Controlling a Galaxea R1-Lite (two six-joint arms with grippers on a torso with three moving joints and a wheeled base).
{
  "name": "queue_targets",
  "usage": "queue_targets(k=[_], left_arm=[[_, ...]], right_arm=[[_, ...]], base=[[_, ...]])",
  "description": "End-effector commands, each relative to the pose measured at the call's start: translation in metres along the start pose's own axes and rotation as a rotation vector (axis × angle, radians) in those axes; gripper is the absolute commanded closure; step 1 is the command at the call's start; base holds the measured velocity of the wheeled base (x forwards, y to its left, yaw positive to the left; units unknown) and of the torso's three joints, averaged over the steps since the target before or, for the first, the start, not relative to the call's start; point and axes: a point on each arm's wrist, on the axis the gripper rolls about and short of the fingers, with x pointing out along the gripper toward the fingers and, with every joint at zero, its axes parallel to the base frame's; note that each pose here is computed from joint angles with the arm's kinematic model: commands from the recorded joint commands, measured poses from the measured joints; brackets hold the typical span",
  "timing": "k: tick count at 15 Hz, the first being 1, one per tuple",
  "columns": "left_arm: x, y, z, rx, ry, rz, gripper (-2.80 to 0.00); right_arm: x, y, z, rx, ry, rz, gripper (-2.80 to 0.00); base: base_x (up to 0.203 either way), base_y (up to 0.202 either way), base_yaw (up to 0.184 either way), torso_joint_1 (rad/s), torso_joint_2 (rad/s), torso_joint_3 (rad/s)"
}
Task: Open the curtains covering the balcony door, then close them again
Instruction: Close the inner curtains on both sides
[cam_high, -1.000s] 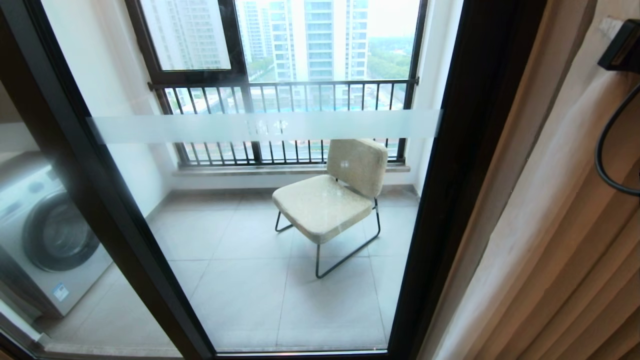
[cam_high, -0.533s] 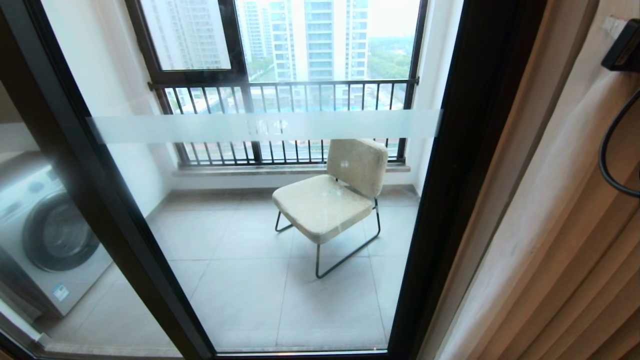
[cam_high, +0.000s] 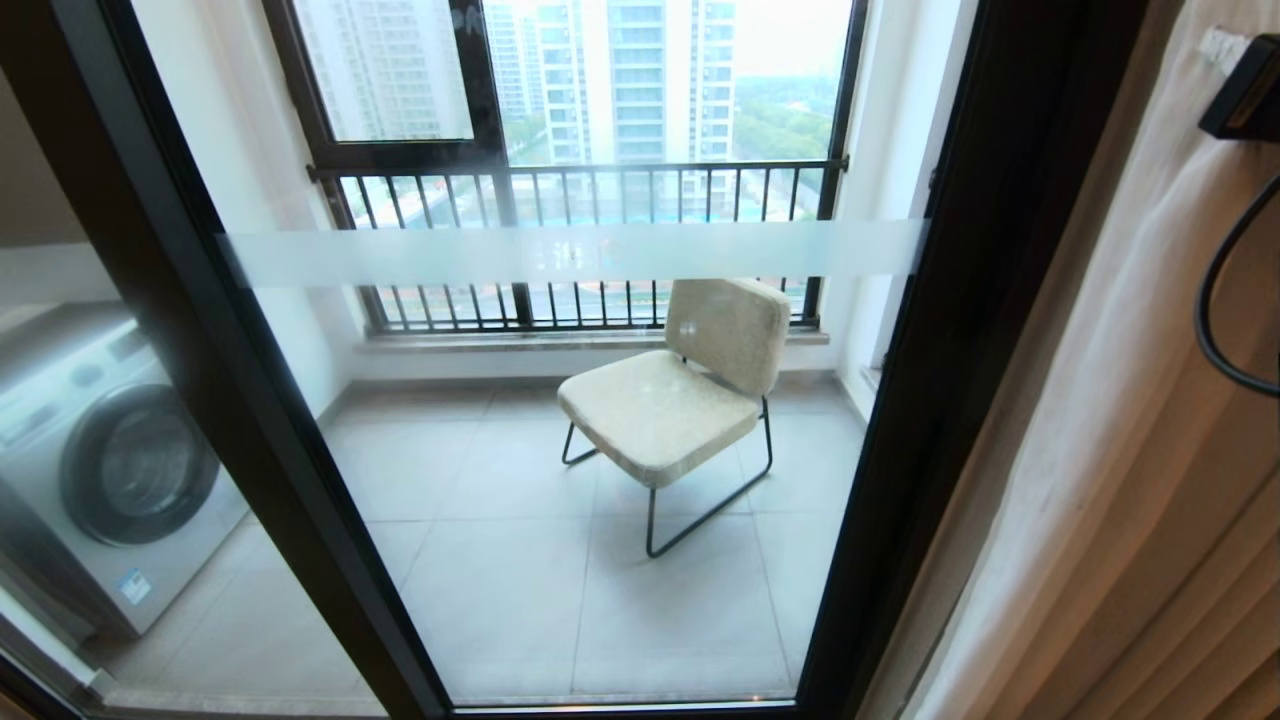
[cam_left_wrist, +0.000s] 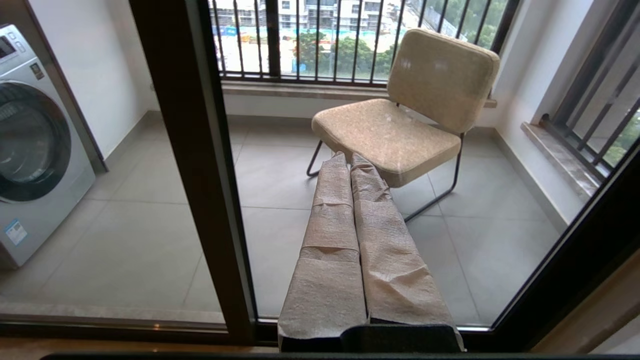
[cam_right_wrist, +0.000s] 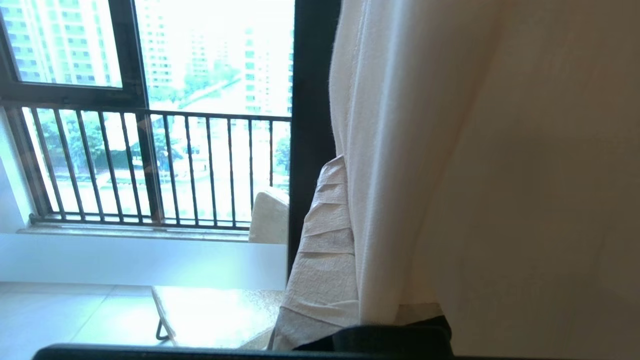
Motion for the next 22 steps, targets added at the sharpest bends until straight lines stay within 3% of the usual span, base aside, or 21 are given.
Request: queue_targets(k=[1,11,22], left_arm=[[0.0,0.0,0.0,-0.002,0.0,0.0,0.0],[0.0,0.0,0.0,-0.002,0.0,0.0,0.0],[0.0,0.0,0.0,0.0,0.001,0.0,0.0]], right_arm=[[0.0,0.0,-0.001,-0.001,0.0,-0.001,0.0],[0.001,0.001,0.002,0.002,-0.009,0.003,0.0],[0.006,0.025,0.007,0.031,-0.028,0.088,0.0]], base=[[0.0,0.196,0.0,0.006,0.0,0.007],[0.0,0.194,0.001,0.001,0.0,0.003],[0.0,0.19,0.0,0.002,0.0,0.005]])
